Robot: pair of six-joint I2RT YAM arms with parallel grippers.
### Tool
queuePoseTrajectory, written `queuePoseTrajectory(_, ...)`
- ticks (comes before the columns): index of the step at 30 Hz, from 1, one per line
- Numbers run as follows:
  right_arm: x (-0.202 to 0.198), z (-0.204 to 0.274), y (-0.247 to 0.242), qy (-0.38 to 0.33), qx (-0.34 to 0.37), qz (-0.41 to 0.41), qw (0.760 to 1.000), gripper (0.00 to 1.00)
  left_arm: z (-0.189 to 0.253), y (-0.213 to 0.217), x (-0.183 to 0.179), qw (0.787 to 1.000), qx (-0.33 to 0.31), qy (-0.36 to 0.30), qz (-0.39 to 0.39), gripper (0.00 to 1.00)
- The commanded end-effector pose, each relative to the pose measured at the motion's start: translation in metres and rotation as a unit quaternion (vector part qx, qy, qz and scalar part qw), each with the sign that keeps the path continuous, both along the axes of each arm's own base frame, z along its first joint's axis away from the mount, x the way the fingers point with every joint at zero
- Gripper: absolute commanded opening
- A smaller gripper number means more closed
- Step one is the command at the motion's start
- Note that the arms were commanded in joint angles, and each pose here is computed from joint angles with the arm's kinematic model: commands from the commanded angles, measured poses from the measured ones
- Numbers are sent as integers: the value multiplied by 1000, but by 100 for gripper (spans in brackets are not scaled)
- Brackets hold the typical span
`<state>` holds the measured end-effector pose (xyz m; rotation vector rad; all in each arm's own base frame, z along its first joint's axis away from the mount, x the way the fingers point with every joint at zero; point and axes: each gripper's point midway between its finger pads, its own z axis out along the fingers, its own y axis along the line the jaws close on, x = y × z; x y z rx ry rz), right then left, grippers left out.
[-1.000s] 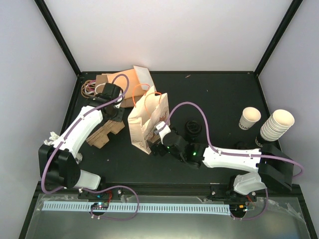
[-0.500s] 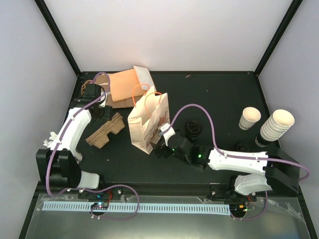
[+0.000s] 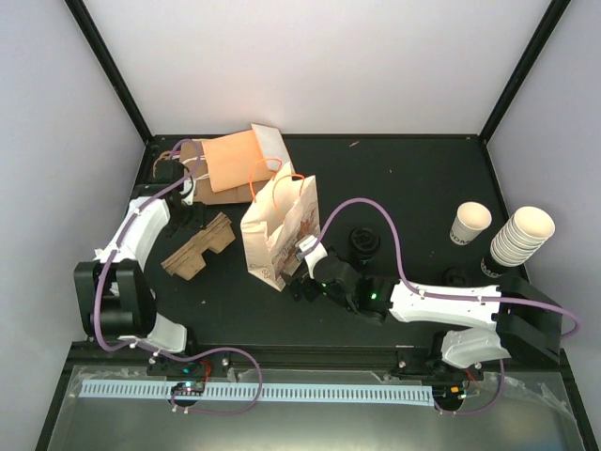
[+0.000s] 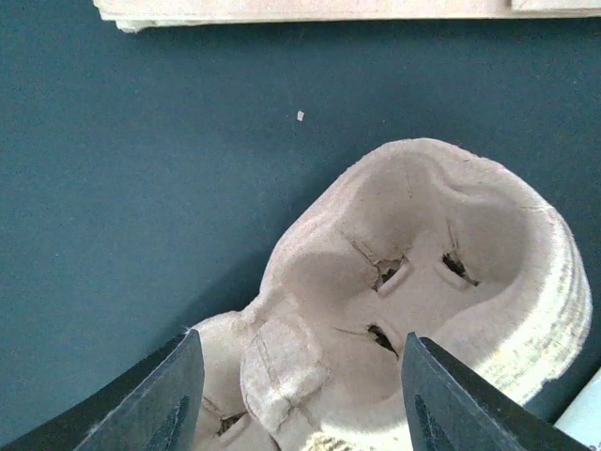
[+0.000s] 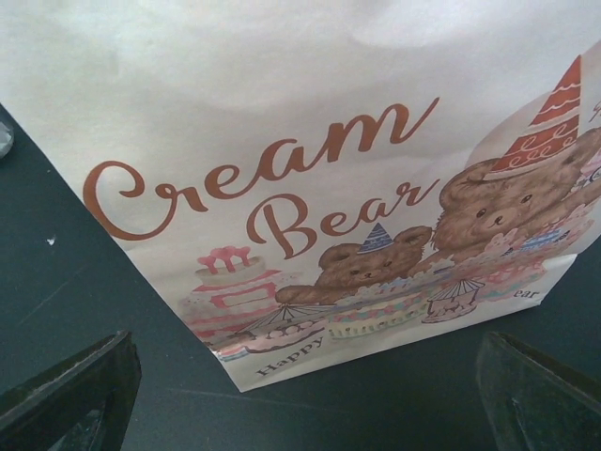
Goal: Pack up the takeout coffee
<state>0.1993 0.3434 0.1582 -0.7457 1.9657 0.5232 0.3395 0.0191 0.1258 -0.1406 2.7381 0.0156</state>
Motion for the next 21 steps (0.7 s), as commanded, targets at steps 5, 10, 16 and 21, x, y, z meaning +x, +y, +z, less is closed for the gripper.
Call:
queuePoseTrajectory(5, -1, 10, -3, -7, 31, -8, 999, 100, -25, -8, 1, 999, -31, 41, 4, 52)
queuePoseTrajectory(10, -3, 6, -6, -5, 27, -8, 1000, 100, -22, -22, -8, 998, -50, 32, -2, 50)
queuePoseTrajectory(16, -2, 4, -6, -5, 26, -8, 1000, 100, -7, -44, -26, 998, -67, 0, -9, 49)
queuePoseTrajectory(21, -3, 4, -5, -4, 29, -8, 1000, 100, -9, -69, -45, 996, -85, -6, -22, 48)
